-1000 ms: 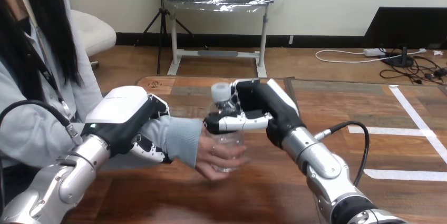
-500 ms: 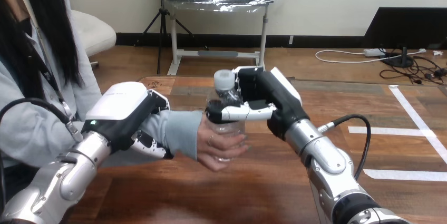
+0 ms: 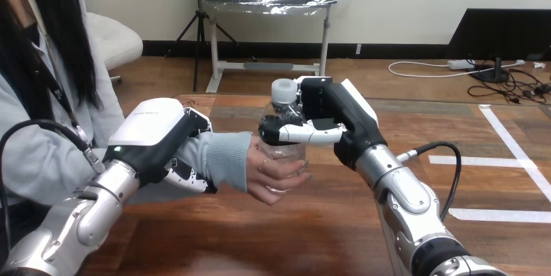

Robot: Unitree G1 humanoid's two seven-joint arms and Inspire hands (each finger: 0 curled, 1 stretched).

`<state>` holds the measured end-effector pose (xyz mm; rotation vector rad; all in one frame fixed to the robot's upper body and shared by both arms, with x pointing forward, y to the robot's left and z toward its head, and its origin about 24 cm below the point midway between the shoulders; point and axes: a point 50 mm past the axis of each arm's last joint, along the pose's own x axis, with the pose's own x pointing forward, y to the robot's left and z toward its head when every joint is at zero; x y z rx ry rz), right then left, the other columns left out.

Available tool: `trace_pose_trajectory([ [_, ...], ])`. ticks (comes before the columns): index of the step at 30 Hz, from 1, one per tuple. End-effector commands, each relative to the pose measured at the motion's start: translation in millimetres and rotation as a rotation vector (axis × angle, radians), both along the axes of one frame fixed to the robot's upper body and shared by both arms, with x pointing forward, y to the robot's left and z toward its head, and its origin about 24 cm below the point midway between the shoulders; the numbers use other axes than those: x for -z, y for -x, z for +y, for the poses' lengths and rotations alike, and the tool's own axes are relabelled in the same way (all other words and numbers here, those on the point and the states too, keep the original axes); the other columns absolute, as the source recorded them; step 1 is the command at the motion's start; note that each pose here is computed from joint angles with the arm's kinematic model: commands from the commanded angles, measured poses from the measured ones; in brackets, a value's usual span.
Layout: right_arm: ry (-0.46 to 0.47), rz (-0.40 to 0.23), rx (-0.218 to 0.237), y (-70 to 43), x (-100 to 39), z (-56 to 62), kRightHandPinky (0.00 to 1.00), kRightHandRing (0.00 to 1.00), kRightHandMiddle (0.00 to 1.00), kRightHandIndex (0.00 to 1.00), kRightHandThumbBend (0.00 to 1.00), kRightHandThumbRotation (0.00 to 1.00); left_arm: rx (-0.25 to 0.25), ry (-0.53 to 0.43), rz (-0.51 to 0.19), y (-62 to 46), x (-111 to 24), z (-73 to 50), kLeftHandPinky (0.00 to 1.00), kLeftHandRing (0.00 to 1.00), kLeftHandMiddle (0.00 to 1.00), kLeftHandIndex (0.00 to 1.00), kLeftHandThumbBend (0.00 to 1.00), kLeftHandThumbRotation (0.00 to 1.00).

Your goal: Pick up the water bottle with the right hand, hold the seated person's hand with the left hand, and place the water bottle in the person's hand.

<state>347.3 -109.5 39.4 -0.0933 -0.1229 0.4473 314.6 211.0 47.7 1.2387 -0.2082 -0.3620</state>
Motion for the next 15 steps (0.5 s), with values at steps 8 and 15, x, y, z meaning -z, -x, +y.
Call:
trace_pose_trajectory([
  [8,0.144,-0.097,-0.044,-11.5,-22.5,14.8,0.74,0.77,0.77,0.79,0.99,0.32,0.056,-0.003,-0.115,-18.4,-39.1,-19.3,0.49,0.53,0.6,0.63,0.95,0.03],
  [15,0.201,-0.073,-0.054,-12.5,-19.1,13.6,0.93,0.94,0.92,0.95,1.0,0.49,0.05,-0.026,-0.091,-18.0,-40.2,-18.7,0.61,0.66,0.73,0.78,0.99,0.1],
])
